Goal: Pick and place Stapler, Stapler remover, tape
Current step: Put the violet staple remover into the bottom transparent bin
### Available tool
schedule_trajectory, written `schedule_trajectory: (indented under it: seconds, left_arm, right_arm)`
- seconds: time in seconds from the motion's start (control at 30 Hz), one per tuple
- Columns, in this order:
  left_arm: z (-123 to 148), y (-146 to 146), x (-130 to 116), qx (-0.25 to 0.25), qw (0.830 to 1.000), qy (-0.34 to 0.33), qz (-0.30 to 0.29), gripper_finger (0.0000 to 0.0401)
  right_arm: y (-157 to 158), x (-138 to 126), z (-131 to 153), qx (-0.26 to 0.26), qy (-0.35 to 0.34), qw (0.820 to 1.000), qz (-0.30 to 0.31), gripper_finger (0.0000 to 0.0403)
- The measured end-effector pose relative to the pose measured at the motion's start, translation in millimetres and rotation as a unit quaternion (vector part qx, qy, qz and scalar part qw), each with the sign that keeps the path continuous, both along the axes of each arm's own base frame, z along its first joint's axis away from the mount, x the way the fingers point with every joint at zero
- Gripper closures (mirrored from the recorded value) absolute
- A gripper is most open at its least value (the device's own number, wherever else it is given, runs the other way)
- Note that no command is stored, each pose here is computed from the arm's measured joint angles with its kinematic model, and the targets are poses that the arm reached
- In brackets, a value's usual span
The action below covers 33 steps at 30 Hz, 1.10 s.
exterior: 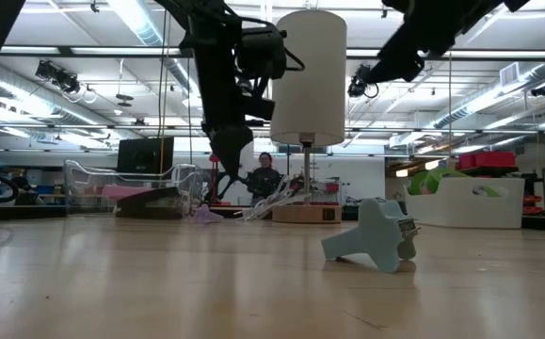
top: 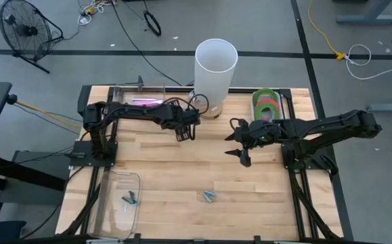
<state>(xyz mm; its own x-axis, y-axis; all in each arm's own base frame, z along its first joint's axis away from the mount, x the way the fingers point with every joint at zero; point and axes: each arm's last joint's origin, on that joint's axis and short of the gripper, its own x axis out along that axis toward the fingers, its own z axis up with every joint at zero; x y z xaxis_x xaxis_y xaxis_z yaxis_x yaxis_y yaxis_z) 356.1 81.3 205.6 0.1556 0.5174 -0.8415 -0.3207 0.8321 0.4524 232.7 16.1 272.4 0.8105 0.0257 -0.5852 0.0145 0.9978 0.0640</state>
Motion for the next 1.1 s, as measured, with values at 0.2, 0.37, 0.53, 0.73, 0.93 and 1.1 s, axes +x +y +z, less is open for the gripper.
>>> schedule_trajectory:
  seconds: [0.2, 0.37, 0.53, 0.73, 0.93, 1.1]
  left_arm:
    - [-8.6, 0.5, 4.1, -0.004, 1.0, 0.004, 0.0, 0.0136]
    - [-31.0, 0.9, 7.4, -0.019, 0.998, 0.054, -0.026, 0.0149]
    - [-41.2, 4.3, 9.5, -0.003, 0.996, 0.079, -0.036, 0.0153]
    - [-41.6, 9.6, 5.8, -0.013, 0.996, 0.089, -0.028, 0.0152]
    - [-43.9, 25.2, -3.4, -0.097, 0.992, 0.084, 0.001, 0.0112]
    - [-44.5, 37.9, -10.7, -0.117, 0.989, 0.093, 0.02, 0.0065]
  right_arm:
    - [-2.4, -14.7, 13.6, -0.028, -0.026, 0.999, -0.008, 0.016]
    - [-4.5, -34.9, 28.1, -0.026, -0.053, 0.998, -0.019, 0.0198]
    - [-5.6, -51.3, 36.2, -0.007, -0.065, 0.997, -0.03, 0.023]
    - [-5.6, -58.4, 38.7, 0.001, -0.066, 0.997, -0.025, 0.0247]
    - [-4.5, -59.2, 35.5, 0.014, -0.048, 0.999, -0.01, 0.0243]
    - [-5.6, -61.8, 31.4, 0.027, -0.023, 0.999, -0.039, 0.0229]
